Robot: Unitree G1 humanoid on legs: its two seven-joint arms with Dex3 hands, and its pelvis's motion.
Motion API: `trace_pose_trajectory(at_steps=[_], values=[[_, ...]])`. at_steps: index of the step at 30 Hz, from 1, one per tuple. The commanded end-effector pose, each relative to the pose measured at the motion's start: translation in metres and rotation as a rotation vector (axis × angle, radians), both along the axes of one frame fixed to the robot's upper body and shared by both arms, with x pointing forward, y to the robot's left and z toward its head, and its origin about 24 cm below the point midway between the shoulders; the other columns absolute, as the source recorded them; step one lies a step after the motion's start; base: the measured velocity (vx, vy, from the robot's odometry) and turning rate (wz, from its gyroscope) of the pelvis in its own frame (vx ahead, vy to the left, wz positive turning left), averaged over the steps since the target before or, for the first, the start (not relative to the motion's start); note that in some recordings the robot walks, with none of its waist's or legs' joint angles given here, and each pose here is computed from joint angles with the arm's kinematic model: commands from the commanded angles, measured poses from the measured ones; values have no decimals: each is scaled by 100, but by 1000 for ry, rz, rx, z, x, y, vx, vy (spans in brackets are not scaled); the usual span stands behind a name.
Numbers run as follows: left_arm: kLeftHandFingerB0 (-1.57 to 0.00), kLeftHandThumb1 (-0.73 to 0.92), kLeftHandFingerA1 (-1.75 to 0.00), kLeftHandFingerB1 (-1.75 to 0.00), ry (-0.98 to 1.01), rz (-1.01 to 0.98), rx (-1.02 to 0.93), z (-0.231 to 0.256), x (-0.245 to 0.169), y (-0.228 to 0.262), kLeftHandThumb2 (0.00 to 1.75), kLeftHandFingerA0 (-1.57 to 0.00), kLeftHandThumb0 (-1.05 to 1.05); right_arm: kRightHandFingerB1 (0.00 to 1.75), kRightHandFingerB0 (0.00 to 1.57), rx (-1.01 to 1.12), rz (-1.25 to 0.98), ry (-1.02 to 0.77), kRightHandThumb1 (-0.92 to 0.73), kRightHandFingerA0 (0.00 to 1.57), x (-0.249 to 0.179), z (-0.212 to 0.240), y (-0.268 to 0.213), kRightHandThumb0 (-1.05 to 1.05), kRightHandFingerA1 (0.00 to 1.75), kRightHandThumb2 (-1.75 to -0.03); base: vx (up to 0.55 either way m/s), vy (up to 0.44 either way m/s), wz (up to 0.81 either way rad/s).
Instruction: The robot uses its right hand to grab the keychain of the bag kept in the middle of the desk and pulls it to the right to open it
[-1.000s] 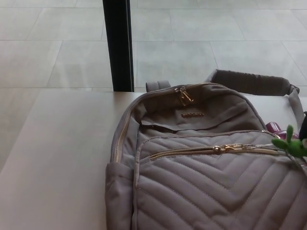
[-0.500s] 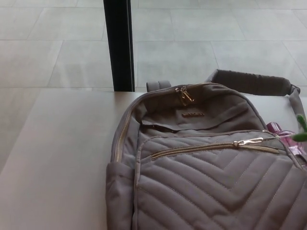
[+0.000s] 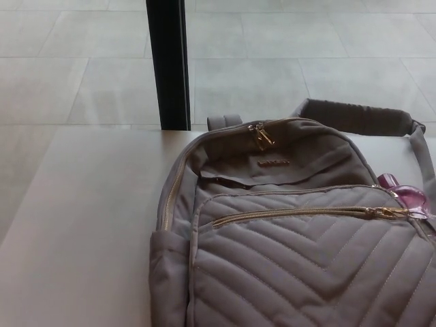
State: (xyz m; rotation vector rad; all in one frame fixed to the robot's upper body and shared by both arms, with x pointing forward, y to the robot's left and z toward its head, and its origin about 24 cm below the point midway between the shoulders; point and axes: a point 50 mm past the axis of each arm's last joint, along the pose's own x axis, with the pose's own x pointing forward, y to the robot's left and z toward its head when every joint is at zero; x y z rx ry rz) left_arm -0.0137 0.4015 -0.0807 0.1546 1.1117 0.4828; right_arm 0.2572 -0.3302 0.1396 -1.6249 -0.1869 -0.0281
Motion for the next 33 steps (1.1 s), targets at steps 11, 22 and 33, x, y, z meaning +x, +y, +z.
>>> trace_pose_trajectory(at_steps=[11, 22, 33], values=[[-44, 92, -47, -41, 11, -19, 18, 1, -1, 1, 83, -51, -92, 155, 69, -91, -183, -38, -54, 85, -17, 11, -59, -24, 175, -90, 0, 0, 0], [-38, 92, -49, -40, -1, 24, -15, 2, -6, 2, 86, -49, -93, 104, 79, -2, -187, -24, -62, 87, -20, 5, -59, -28, 170, -61, 0, 0, 0], [-44, 92, -48, -42, 3, 34, -18, 1, -9, 1, 79, -50, -91, 0, 0, 85, -79, 293, -57, 0, -29, -10, -21, -105, 8, -97, 0, 0, 0]])
